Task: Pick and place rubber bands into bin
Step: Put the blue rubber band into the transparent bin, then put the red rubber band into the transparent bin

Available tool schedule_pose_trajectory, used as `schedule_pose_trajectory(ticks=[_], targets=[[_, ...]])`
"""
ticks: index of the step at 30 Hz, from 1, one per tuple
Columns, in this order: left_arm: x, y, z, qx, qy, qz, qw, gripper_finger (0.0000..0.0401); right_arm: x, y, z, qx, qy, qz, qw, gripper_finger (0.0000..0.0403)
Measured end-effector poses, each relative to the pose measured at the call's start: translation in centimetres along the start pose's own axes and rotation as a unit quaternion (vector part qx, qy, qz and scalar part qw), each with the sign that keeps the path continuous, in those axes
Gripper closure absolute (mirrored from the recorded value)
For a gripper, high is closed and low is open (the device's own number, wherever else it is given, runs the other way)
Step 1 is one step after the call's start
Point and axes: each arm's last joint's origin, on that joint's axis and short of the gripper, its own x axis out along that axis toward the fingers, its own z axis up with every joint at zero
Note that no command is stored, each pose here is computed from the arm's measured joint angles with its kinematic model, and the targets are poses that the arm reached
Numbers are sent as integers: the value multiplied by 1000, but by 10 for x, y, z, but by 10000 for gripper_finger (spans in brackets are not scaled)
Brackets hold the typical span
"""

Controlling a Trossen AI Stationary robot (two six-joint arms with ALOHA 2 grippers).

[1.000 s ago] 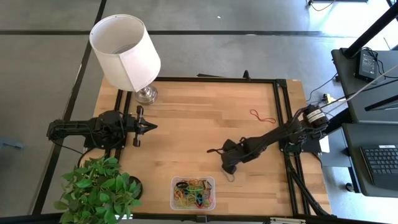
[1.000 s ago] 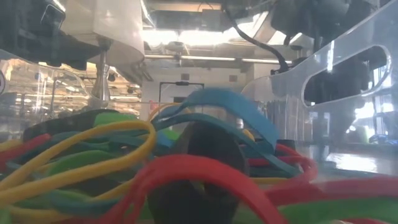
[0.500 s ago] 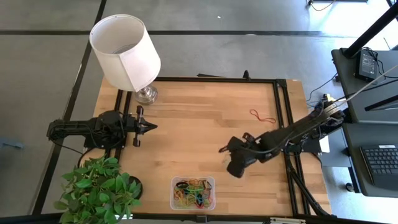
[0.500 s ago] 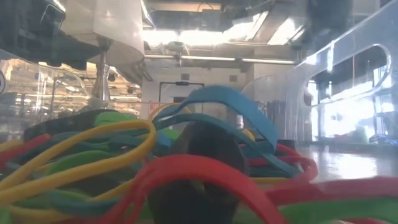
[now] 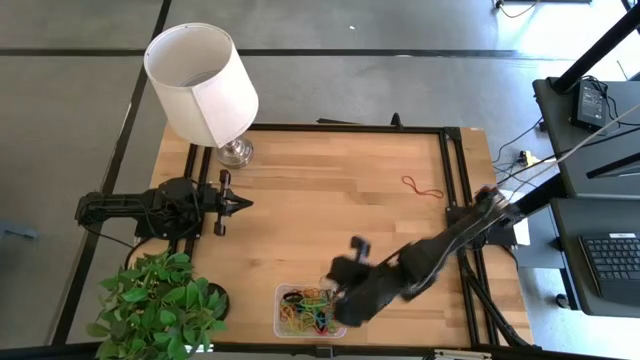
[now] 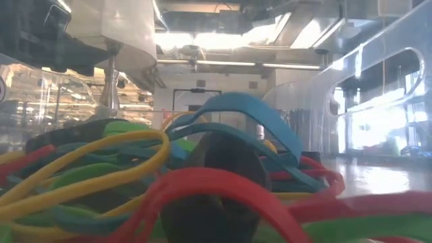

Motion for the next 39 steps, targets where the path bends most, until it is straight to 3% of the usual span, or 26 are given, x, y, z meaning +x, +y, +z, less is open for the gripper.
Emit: schedule_pose_trajectory(ticks=[6,11,17,21,32,35,39], targets=[[0,0,0,0,0,0,1000,397,61,34,-10,-42,23,-16,999,403],[0,0,0,0,0,0,1000,397,120,41,-33,-65,79,-32,994,403],[0,0,0,0,0,0,1000,397,160,36,-52,-15,158,-17,987,385],[0,0,0,0,0,0,1000,397,162,36,-53,-2,193,19,981,346],[0,0,0,0,0,0,1000,397,144,28,-43,-14,205,10,979,217],[0,0,0,0,0,0,1000,397,134,23,-41,-39,214,-2,976,201],[0,0,0,0,0,0,1000,397,122,19,-36,-97,212,-1,972,208]])
